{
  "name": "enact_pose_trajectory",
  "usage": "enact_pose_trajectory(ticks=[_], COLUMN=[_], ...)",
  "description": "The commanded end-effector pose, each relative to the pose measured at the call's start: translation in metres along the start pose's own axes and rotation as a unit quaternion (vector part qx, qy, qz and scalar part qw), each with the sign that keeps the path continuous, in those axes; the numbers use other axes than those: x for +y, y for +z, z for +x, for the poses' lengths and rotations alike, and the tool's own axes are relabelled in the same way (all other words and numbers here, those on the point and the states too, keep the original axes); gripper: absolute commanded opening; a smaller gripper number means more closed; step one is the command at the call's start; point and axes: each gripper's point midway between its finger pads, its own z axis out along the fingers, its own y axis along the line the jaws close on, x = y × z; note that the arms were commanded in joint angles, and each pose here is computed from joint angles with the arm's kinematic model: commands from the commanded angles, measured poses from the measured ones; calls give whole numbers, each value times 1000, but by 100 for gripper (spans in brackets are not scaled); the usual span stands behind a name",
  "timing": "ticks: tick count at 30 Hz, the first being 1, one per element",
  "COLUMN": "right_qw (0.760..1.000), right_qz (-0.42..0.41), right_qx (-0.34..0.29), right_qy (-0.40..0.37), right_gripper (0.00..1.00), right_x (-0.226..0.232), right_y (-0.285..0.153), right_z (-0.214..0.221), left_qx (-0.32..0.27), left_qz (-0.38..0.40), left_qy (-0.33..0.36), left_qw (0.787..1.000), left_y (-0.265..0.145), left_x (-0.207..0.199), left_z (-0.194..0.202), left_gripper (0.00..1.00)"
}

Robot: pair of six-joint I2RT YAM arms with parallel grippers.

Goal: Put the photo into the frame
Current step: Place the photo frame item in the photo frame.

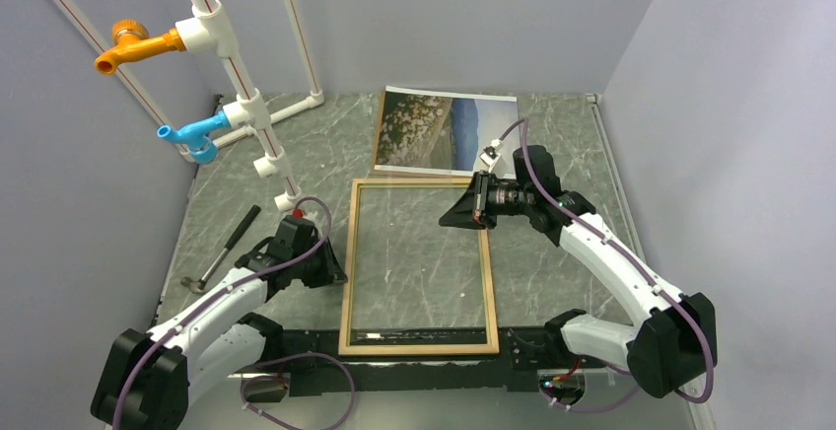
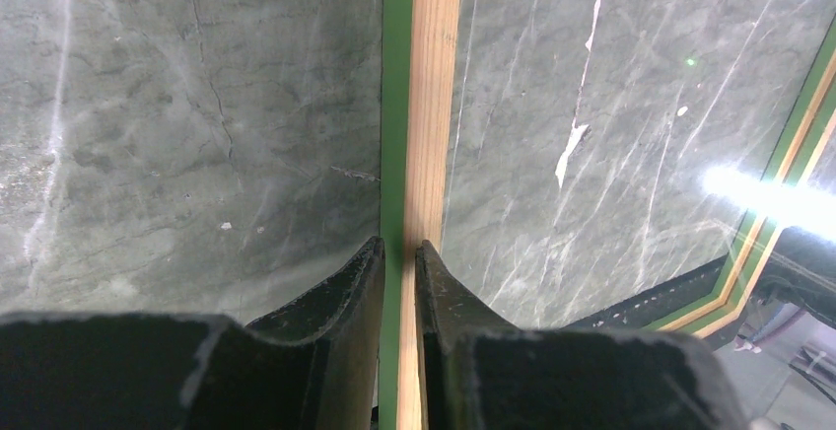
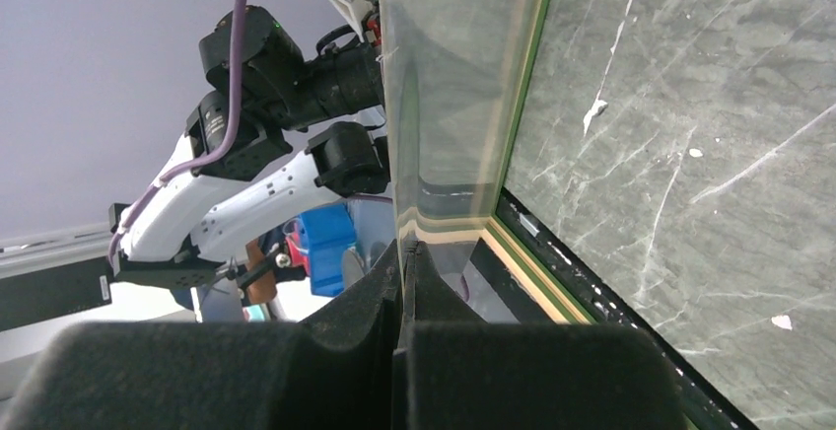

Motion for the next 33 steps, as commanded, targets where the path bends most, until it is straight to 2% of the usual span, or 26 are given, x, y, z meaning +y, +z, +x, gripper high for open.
enact_pose_trajectory(ticks=[1,14,23,33], right_qw=[999,999,999,999], right_qz=[-30,-41,-52,-43], right_qx=[-5,5,-10,-9], right_qy=[-15,-11,-14,-8], right_gripper=[0,0,0,0], right_x=[15,19,30,23], right_y=[-4,0,-5,-5], right_z=[0,7,5,9], left_qx=[-2,-1,-2,-1], left_qz=[-39,-41,-40,-41], left_qy=[11,10,10,11], left_qw=[999,999,999,999], left_y=[4,4,4,5], left_x=[19,20,19,20], left_z=[2,3,3,3], left_gripper=[22,22,22,22])
